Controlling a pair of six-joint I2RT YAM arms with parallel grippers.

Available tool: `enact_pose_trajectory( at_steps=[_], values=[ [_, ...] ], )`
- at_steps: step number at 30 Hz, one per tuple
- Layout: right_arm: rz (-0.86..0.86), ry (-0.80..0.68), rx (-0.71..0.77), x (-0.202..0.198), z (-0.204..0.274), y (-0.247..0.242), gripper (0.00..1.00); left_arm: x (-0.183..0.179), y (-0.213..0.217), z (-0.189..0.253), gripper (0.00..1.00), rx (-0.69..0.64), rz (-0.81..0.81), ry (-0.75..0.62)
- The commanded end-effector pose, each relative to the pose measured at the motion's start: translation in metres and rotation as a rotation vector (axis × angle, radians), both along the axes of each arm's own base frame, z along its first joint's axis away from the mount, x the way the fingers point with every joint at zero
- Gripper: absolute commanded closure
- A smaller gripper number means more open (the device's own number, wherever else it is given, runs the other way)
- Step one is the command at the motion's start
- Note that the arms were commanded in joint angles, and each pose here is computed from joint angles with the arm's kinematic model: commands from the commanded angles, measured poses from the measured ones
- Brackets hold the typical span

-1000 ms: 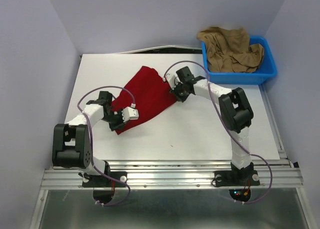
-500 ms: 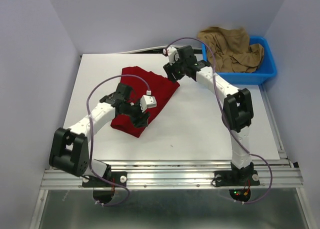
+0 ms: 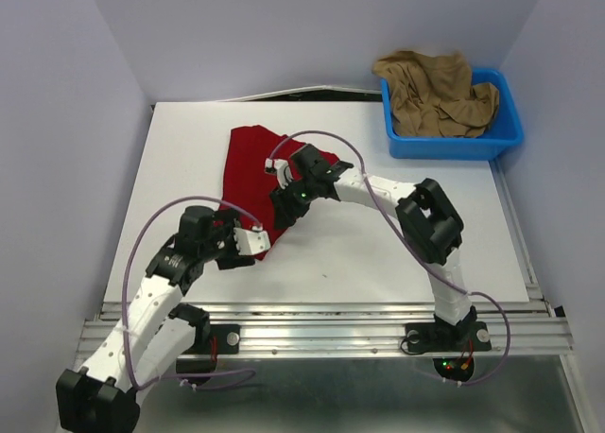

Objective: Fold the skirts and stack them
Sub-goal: Fold the skirt

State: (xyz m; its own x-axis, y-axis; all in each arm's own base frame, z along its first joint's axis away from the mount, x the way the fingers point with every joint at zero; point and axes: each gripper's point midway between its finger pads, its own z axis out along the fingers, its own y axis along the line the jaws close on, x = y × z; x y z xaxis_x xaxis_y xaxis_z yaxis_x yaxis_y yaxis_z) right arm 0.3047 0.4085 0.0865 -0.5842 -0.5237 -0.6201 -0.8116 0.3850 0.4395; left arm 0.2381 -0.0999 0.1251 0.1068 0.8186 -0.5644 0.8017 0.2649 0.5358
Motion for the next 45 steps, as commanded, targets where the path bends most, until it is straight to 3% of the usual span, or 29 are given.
enact_pose_trajectory(
  at_steps=[1, 9, 11, 19, 21, 28, 29, 30, 31, 33, 34, 36, 40, 45],
  values=[
    [-0.04, 0.083, 0.063, 0.007, -0.018, 0.011, 0.41, 0.008, 0.032, -0.013, 0.02, 0.274, -0.076, -0.23],
    [-0.056, 0.096, -0.074, 0.002, -0.077, -0.011, 0.46, 0.015, 0.032, -0.058, 0.02, 0.326, -0.111, -0.215],
    [-0.063, 0.1, -0.109, -0.001, -0.086, -0.018, 0.48, 0.011, 0.029, -0.076, 0.02, 0.366, -0.189, -0.199],
    [-0.035, 0.074, -0.181, -0.004, -0.103, -0.033, 0.49, 0.015, 0.029, -0.098, 0.03, 0.399, -0.216, -0.208],
    [-0.027, 0.07, -0.189, -0.005, -0.105, -0.035, 0.49, 0.014, 0.027, -0.103, 0.1, 0.395, -0.229, -0.186],
    [0.01, 0.046, -0.168, -0.005, -0.088, -0.033, 0.5, 0.024, 0.013, -0.1, 0.54, 0.321, -0.225, -0.139],
    [0.015, 0.038, -0.16, -0.003, -0.082, -0.031, 0.5, 0.027, 0.009, -0.095, 0.64, 0.298, -0.227, -0.129],
    [0.019, 0.03, -0.155, -0.002, -0.078, -0.03, 0.5, 0.023, 0.008, -0.098, 0.64, 0.292, -0.232, -0.11],
    [0.028, 0.026, -0.15, -0.003, -0.074, -0.029, 0.5, 0.025, 0.005, -0.092, 0.74, 0.282, -0.237, -0.099],
    [0.018, -0.005, -0.133, 0.003, -0.058, -0.026, 0.5, 0.024, 0.001, -0.083, 0.81, 0.26, -0.248, -0.09],
    [0.002, -0.031, -0.115, 0.011, -0.045, -0.021, 0.49, 0.029, -0.001, -0.071, 0.95, 0.255, -0.245, -0.097],
    [-0.045, -0.088, -0.052, 0.037, -0.007, -0.016, 0.46, 0.026, -0.002, -0.058, 1.0, 0.235, -0.227, -0.059],
    [-0.12, -0.16, 0.06, 0.079, 0.051, -0.013, 0.41, 0.006, 0.004, -0.056, 1.0, 0.246, -0.228, 0.06],
    [-0.132, -0.203, 0.163, 0.095, 0.079, 0.001, 0.38, -0.011, 0.007, -0.049, 1.0, 0.258, -0.255, 0.148]
  ],
)
